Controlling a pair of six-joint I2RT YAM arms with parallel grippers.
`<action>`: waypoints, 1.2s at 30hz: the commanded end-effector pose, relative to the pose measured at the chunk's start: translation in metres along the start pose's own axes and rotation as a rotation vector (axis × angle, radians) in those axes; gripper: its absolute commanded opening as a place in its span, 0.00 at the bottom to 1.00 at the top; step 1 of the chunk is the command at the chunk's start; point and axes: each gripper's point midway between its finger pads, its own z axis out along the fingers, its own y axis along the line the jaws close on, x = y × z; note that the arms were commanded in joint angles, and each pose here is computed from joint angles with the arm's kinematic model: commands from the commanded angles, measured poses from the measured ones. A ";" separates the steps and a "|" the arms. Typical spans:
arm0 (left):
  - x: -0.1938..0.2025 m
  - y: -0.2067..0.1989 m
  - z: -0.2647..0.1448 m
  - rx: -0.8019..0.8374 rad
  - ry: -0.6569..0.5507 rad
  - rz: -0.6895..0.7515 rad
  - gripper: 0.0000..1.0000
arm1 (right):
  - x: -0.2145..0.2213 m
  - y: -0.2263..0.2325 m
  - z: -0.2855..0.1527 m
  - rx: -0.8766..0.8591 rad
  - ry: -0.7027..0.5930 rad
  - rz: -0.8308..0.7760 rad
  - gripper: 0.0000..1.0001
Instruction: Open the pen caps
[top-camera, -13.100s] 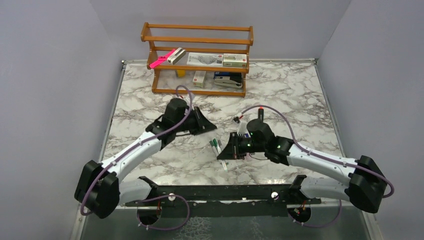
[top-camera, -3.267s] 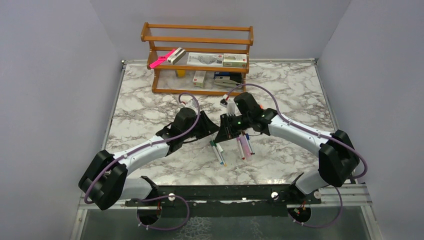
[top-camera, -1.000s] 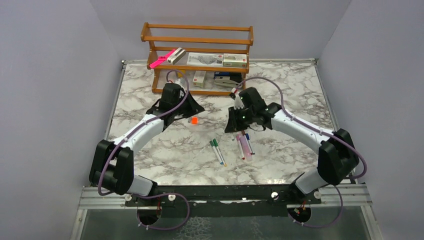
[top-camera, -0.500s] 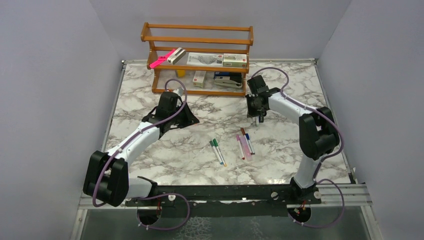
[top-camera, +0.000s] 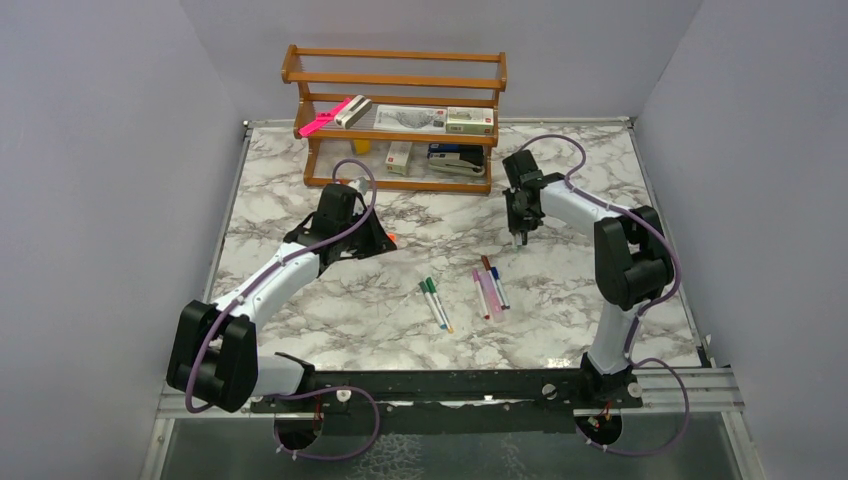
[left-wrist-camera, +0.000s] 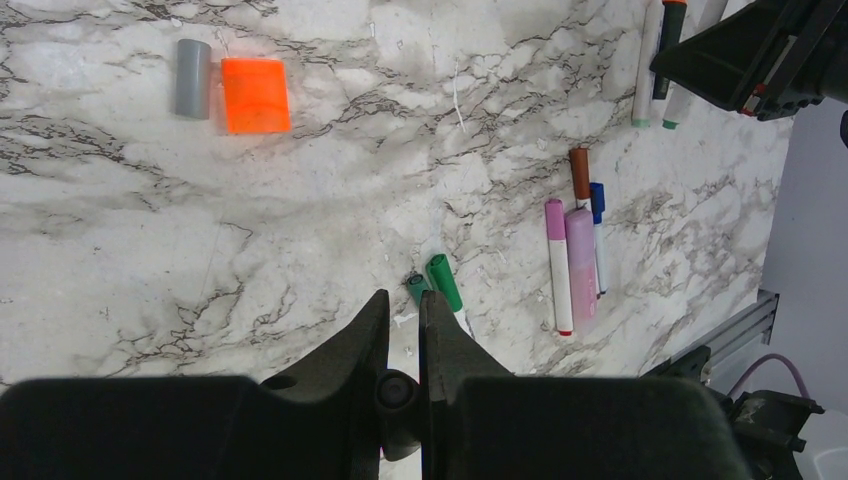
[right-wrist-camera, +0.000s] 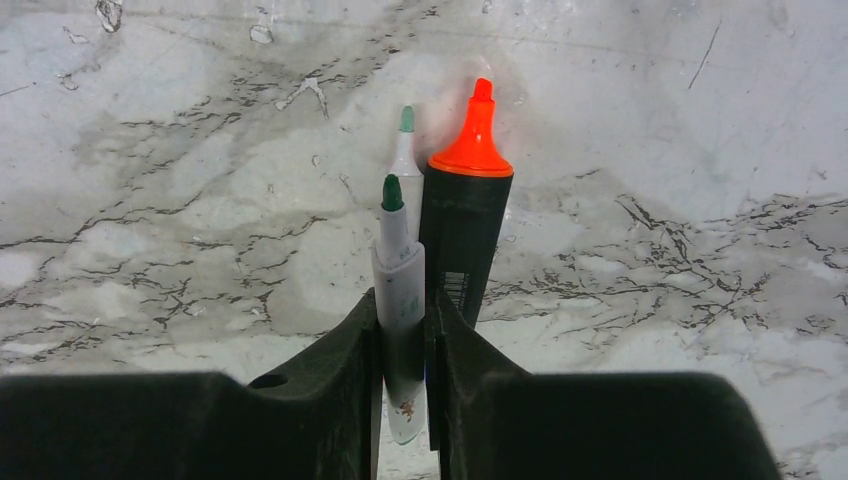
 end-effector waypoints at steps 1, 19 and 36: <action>-0.009 -0.006 -0.002 0.015 -0.007 0.025 0.00 | -0.010 -0.005 0.001 0.028 -0.022 -0.005 0.20; -0.020 -0.003 0.004 -0.038 -0.002 0.050 0.00 | -0.019 -0.001 -0.040 -0.040 -0.086 0.029 0.34; -0.040 0.065 0.046 -0.361 0.020 0.157 0.12 | 0.016 0.061 -0.108 -0.475 -0.141 0.019 0.41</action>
